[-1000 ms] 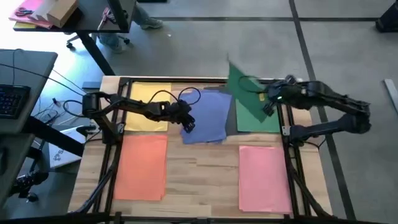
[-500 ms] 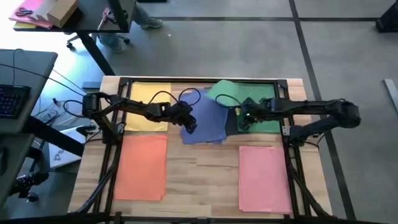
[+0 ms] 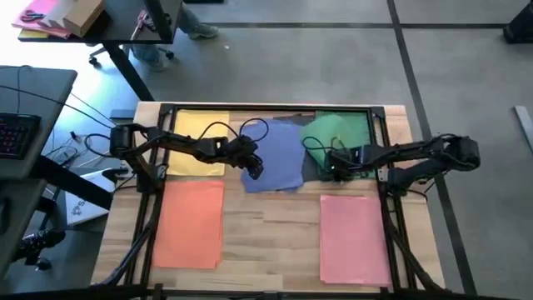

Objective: Organize paper
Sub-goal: Stack the green paper on top of the stacked green papers

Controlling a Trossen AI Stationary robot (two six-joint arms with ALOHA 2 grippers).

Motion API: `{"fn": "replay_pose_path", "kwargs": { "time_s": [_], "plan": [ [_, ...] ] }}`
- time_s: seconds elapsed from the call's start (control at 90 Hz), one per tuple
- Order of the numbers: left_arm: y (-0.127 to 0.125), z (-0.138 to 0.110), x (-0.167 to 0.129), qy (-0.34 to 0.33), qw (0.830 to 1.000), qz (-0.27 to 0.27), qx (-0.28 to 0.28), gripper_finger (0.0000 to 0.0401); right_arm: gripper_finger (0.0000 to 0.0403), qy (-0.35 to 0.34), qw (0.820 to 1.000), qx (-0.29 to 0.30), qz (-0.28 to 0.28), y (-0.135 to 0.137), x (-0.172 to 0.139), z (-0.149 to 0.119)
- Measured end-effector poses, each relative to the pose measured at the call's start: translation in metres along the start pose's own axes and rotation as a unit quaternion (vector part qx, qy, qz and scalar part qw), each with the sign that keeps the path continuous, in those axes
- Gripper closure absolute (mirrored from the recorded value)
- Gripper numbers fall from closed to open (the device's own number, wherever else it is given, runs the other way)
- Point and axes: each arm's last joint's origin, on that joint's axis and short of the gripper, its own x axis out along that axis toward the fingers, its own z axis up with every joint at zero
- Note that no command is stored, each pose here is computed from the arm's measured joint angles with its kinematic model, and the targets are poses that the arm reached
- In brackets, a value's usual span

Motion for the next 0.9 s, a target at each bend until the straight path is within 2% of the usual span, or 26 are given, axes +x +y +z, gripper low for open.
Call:
{"fn": "replay_pose_path", "kwargs": {
  "time_s": [0.156, 0.322, 0.478, 0.7, 0.8, 0.9],
  "plan": [
    [0.0, 0.0, 0.0, -0.003, 1.0, 0.001, 0.012, 0.0256, 0.0403, -0.038, 0.998, 0.017, 0.052, 0.016, -0.013, 0.013],
    [0.0, 0.001, 0.0, -0.007, 1.0, 0.0, 0.012, 0.0256, 0.0403, -0.076, 0.995, 0.062, 0.028, 0.011, -0.018, 0.031],
    [-0.002, 0.002, 0.0, -0.008, 1.0, -0.009, 0.012, 0.0256, 0.0403, -0.053, 0.993, 0.103, 0.03, 0.002, -0.014, 0.044],
    [-0.002, 0.001, 0.0, -0.006, 1.0, -0.012, 0.013, 0.0256, 0.0401, -0.023, 0.989, 0.14, 0.049, 0.001, -0.013, 0.047],
    [-0.002, 0.001, 0.0, -0.006, 1.0, -0.012, 0.015, 0.0256, 0.0383, -0.022, 0.987, 0.149, 0.049, 0.001, -0.013, 0.047],
    [-0.002, 0.001, 0.0, -0.006, 1.0, -0.012, 0.022, 0.0256, 0.0345, -0.023, 0.987, 0.148, 0.051, 0.001, -0.013, 0.047]
  ]
}}
